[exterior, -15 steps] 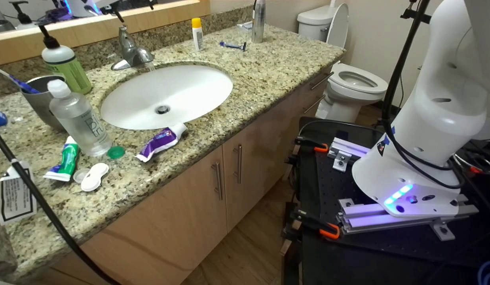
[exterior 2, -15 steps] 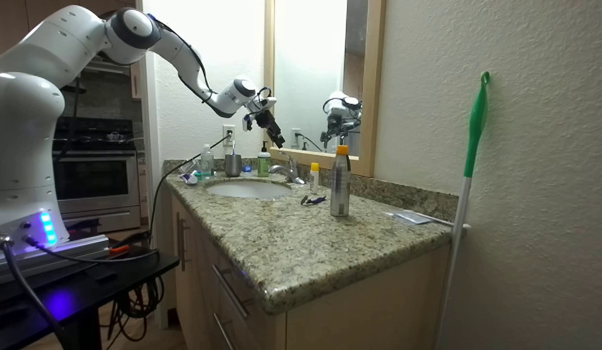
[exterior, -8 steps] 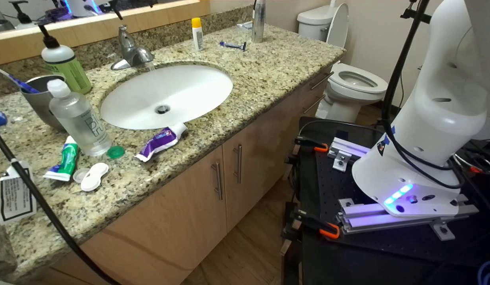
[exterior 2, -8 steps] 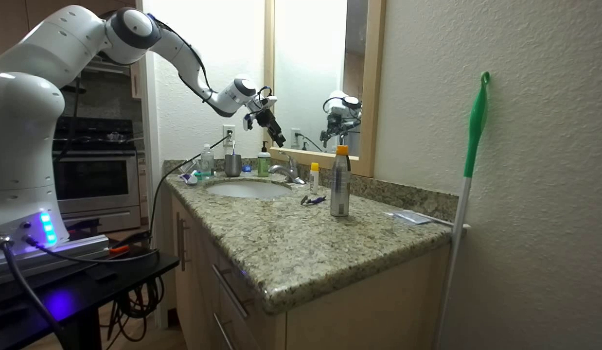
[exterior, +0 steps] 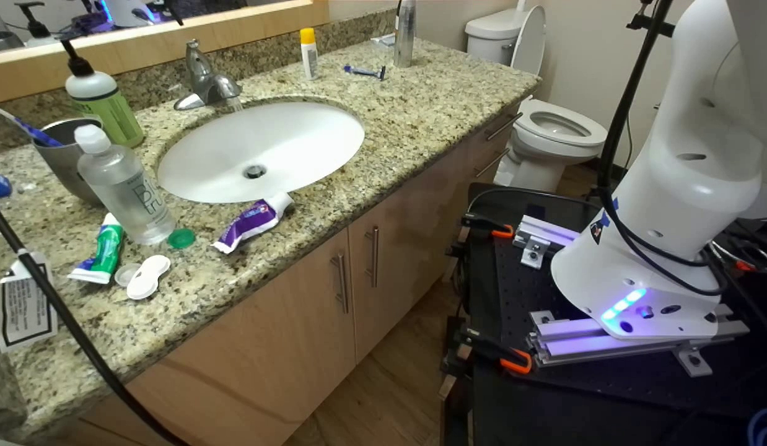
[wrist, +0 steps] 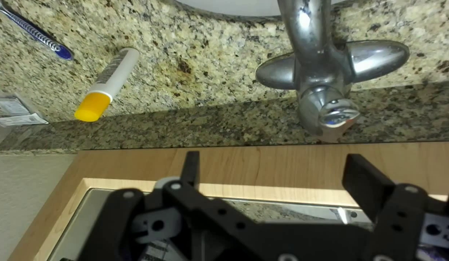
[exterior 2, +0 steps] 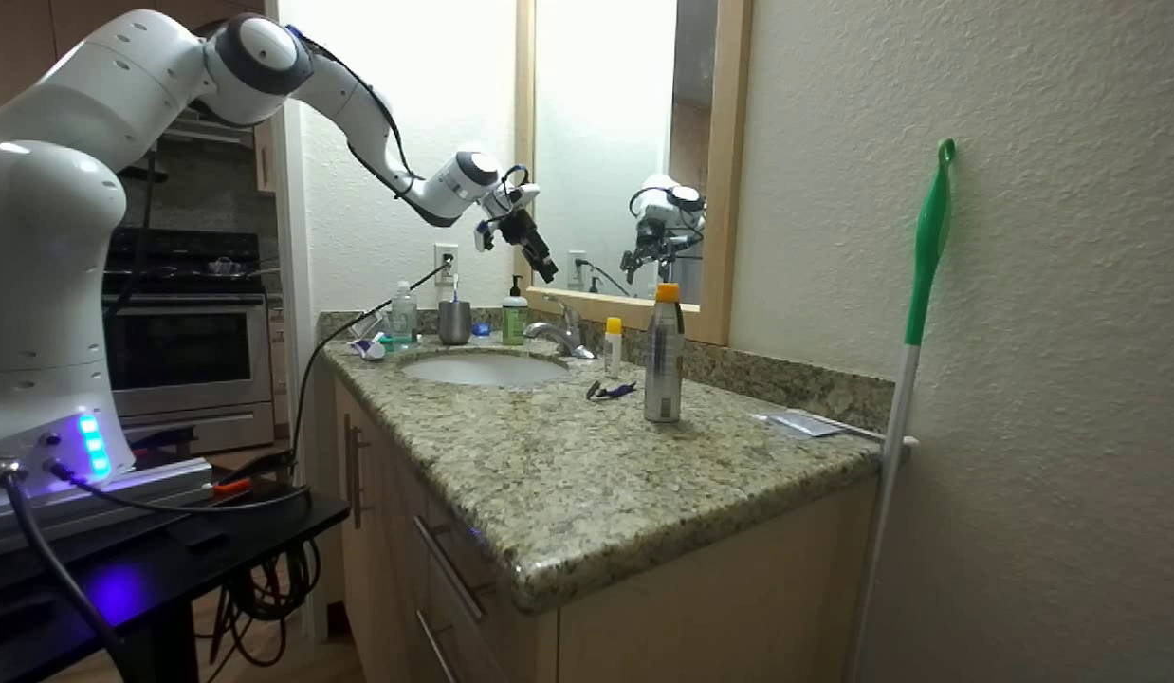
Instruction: Close the faucet
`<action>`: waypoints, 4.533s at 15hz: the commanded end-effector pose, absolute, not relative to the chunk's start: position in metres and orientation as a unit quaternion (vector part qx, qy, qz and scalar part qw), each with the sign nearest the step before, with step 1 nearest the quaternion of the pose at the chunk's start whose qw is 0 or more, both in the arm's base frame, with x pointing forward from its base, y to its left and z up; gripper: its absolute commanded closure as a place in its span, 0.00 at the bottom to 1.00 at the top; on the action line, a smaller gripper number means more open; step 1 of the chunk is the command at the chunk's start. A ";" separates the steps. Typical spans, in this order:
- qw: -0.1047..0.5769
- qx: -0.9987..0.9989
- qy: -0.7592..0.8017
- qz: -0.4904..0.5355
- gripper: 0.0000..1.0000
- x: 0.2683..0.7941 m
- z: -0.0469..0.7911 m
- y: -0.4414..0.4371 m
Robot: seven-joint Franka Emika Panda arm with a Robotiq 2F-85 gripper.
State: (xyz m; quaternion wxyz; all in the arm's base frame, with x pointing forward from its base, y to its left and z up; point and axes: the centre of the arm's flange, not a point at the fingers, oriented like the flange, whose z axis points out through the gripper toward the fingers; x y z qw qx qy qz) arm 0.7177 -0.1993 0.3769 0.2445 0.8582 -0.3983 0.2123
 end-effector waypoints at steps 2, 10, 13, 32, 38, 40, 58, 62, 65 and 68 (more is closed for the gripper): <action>0.265 0.853 -0.404 0.198 0.00 0.727 0.359 -0.209; 0.300 0.867 -0.378 0.122 0.00 0.724 0.313 -0.221; 0.333 0.860 -0.373 0.102 0.00 0.725 0.312 -0.218; 0.401 0.825 -0.362 0.164 0.00 0.734 0.418 -0.206; 0.364 0.845 -0.369 0.128 0.00 0.747 0.346 -0.208; 0.354 0.852 -0.357 0.144 0.00 0.750 0.327 -0.203; 0.438 0.838 -0.325 -0.006 0.00 0.734 0.307 -0.198; 0.459 0.824 -0.330 -0.031 0.00 0.733 0.299 -0.203; 0.451 0.822 -0.347 -0.015 0.00 0.736 0.304 -0.206; 0.424 0.839 -0.338 -0.049 0.00 0.732 0.331 -0.194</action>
